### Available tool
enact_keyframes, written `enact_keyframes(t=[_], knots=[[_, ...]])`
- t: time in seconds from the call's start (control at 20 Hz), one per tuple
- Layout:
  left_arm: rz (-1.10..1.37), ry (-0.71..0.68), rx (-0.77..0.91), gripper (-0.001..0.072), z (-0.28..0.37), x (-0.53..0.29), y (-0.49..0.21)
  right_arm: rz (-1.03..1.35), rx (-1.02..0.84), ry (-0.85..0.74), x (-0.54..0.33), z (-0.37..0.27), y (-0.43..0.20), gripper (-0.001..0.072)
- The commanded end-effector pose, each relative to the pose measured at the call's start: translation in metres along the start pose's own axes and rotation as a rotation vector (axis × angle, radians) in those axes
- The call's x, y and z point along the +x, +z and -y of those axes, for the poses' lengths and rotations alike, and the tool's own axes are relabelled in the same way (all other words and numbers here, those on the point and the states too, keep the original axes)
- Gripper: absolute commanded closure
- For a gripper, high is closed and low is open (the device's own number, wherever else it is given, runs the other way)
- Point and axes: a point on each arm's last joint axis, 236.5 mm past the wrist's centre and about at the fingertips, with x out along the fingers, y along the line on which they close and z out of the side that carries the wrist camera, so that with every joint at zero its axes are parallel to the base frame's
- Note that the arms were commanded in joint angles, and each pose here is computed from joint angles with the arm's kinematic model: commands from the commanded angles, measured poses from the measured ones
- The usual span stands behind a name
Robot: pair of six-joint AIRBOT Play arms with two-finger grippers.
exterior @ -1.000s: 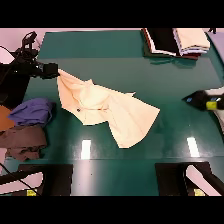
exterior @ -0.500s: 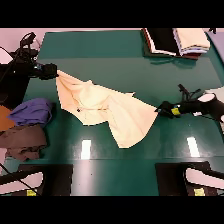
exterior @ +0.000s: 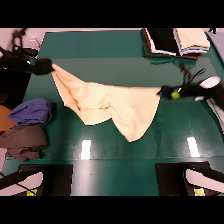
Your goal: Fold the shirts.
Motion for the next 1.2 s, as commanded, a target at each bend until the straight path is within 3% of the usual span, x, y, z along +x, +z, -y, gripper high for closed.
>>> enact_keyframes(t=[0.0, 0.1, 0.25, 0.4, 0.55, 0.8, 1.0, 1.15], knots=[[0.268, 0.029, 0.12, 0.0687, 0.031, -0.104, 0.063, 0.365, -0.245, 0.024, -0.13, -0.086, 0.096, 0.0697], [0.482, 0.026, 0.194, 0.0687, 0.066, -0.196, 0.096, 0.583, -0.38, 0.017, -0.226, -0.141, 0.125, 0.0697], [0.775, 0.015, 0.29, 0.0687, 0.116, -0.332, 0.105, 0.799, -0.534, -0.029, -0.339, -0.2, 0.122, 0.0698], [0.991, 0.009, 0.353, 0.0688, 0.15, -0.429, 0.091, 0.906, -0.598, -0.118, -0.399, -0.223, 0.105, 0.0698], [1.096, 0.0, 0.375, 0.0689, 0.164, -0.469, 0.083, 0.926, -0.589, -0.221, -0.428, -0.221, 0.096, 0.0698], [0.946, -0.043, 0.324, 0.0689, 0.149, -0.4, 0.1, 0.845, -0.551, -0.207, -0.416, -0.206, 0.115, 0.0698], [0.585, -0.089, 0.222, 0.0688, 0.108, -0.244, 0.112, 0.542, -0.417, -0.185, -0.32, -0.133, 0.137, 0.0698], [0.279, -0.11, 0.158, 0.0688, 0.076, -0.105, 0.093, 0.248, -0.322, -0.265, -0.209, -0.054, 0.13, 0.0698]])
